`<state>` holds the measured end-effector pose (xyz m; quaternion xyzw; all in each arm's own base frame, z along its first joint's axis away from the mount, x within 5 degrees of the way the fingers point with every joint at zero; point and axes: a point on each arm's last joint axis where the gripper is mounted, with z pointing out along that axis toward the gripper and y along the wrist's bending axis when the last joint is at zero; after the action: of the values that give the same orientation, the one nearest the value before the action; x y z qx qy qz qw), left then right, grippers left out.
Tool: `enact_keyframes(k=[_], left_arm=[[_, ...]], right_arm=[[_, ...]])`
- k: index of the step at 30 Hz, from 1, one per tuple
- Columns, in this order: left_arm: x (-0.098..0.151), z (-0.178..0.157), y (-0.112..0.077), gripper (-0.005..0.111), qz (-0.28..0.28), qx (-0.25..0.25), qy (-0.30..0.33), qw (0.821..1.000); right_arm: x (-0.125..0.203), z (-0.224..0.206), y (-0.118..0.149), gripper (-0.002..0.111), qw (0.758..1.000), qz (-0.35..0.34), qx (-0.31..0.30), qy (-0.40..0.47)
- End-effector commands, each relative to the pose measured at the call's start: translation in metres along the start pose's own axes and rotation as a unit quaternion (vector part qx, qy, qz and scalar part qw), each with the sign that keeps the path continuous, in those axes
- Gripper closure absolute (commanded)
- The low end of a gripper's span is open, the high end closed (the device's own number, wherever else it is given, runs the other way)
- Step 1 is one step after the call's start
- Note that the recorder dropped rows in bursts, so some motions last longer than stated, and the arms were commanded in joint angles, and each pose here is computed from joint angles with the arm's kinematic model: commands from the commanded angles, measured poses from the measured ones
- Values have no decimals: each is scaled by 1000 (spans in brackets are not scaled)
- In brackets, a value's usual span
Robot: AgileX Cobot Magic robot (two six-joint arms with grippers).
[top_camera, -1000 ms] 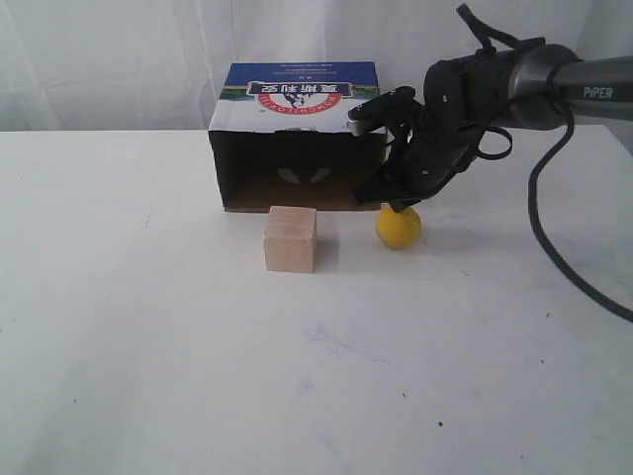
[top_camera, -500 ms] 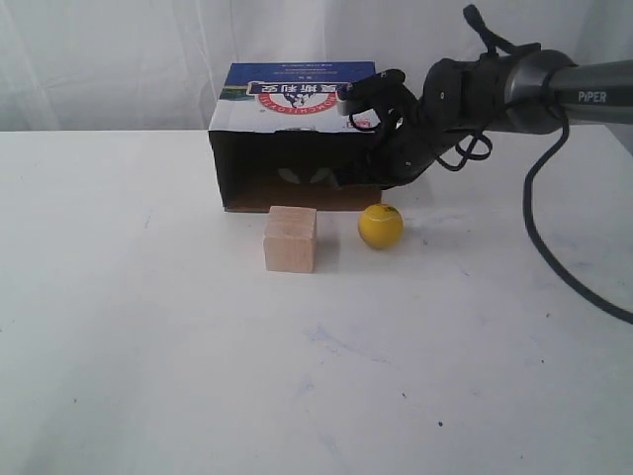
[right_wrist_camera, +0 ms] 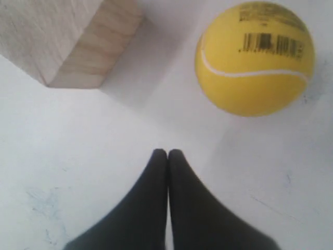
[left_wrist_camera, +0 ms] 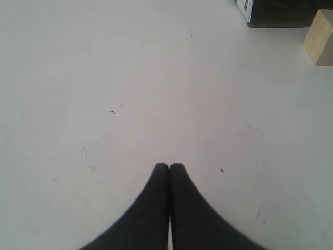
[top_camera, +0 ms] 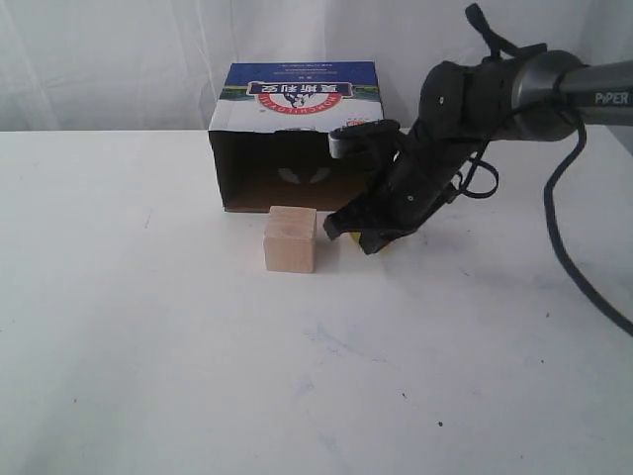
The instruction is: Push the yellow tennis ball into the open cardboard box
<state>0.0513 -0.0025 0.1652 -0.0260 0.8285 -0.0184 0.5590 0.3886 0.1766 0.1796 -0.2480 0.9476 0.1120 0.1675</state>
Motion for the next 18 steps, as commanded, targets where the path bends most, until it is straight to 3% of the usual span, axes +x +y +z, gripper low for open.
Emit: enact_keyframes(k=[1, 6, 11, 18], left_arm=[[0, 0, -1, 107, -5, 4, -2, 1000], [0, 0, -1, 107, -5, 4, -2, 1000], [0, 0, -1, 107, -5, 4, -2, 1000], [0, 0, -1, 107, -5, 4, -2, 1000]], right_arm=[[3, 14, -5, 108, 1000, 2, 16, -15], [10, 29, -15, 108, 999, -1, 53, 13], [10, 24, -34, 108, 987, -16, 161, 18], [-8, 30, -33, 108, 984, -39, 153, -83]])
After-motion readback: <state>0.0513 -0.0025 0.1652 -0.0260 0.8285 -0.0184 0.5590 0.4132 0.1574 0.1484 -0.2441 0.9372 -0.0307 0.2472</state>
